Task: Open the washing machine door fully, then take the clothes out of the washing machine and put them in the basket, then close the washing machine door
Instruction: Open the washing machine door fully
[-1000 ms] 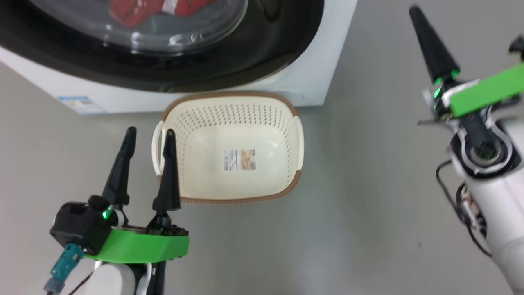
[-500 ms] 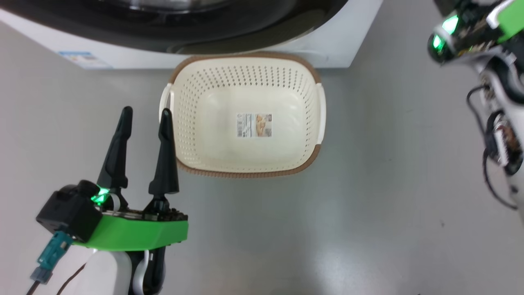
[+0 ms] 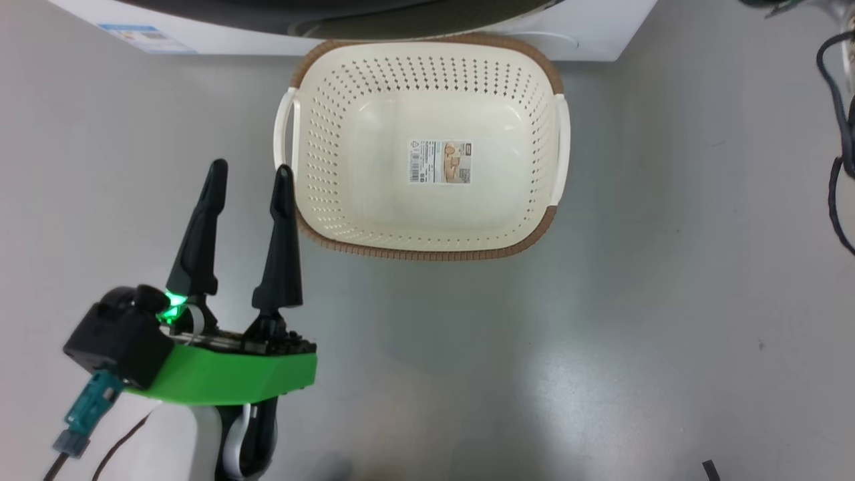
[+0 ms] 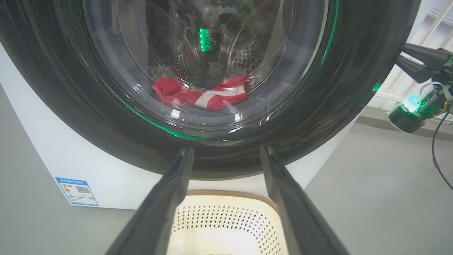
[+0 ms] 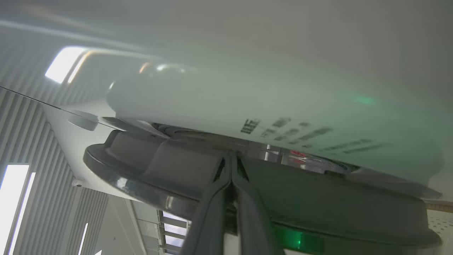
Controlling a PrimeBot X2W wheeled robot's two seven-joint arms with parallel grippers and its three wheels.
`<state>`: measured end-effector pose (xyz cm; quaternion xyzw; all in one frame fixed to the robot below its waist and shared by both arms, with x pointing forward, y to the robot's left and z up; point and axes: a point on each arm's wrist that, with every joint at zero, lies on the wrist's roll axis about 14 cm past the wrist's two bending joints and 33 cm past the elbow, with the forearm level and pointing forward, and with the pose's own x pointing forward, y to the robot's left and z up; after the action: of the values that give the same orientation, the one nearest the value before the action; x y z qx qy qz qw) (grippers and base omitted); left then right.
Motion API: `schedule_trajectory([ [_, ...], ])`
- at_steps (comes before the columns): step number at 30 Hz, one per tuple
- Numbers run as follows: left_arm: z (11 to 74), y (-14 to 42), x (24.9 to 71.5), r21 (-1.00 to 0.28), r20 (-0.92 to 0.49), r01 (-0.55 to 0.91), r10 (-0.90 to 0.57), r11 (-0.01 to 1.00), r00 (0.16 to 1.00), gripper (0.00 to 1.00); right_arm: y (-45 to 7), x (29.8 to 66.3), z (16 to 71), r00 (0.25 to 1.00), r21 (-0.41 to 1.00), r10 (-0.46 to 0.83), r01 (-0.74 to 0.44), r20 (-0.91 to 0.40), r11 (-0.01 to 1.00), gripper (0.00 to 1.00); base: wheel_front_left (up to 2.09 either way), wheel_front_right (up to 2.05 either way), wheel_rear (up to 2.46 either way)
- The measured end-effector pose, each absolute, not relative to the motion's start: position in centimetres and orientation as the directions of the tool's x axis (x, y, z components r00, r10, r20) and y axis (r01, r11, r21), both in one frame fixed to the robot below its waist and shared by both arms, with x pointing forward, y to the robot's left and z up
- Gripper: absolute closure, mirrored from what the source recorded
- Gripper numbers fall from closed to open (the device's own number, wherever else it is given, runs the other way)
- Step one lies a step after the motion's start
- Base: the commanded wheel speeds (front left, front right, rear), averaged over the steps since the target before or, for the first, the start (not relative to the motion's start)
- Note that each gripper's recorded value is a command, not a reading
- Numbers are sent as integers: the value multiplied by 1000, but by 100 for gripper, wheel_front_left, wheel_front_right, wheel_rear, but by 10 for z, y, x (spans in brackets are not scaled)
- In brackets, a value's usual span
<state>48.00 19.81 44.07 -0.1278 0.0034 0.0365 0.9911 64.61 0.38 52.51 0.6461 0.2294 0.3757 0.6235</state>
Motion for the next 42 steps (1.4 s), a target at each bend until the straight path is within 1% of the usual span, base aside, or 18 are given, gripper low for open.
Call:
schedule_trajectory([
  [7, 434, 201, 484, -244, -28, -83, 79, 966, 997, 0, 12, 655, 518, 591, 978, 784, -185, 190, -98, 100, 0, 0, 0],
  [12, 428, 201, 485, -241, -41, -88, 80, 967, 996, 0, 17, 656, 515, 555, 978, 811, -190, 184, -91, 100, 0, 0, 0],
  [17, 431, 198, 491, -245, -27, -76, 72, 967, 997, 0, 21, 645, 517, 477, 976, 859, -195, 184, -101, 100, 0, 0, 0],
  [22, 435, 196, 492, -250, -16, -71, 69, 966, 997, 0, 27, 626, 529, 391, 968, 901, -232, 186, -99, 100, 0, 0, 0],
  [29, 443, 192, 493, -255, 4, -55, 58, 965, 998, 0, 31, 599, 529, 317, 971, 932, -214, 173, -107, 100, 0, 0, 0],
  [38, 455, 188, 493, -262, 31, -39, 49, 964, 998, 0, 30, 579, 534, 280, 971, 947, -218, 159, -99, 100, 0, 0, 0],
  [42, 460, 188, 492, -262, 42, -35, 48, 964, 998, 0, 30, 574, 536, 279, 970, 948, -225, 153, -90, 100, 0, 0, 0],
])
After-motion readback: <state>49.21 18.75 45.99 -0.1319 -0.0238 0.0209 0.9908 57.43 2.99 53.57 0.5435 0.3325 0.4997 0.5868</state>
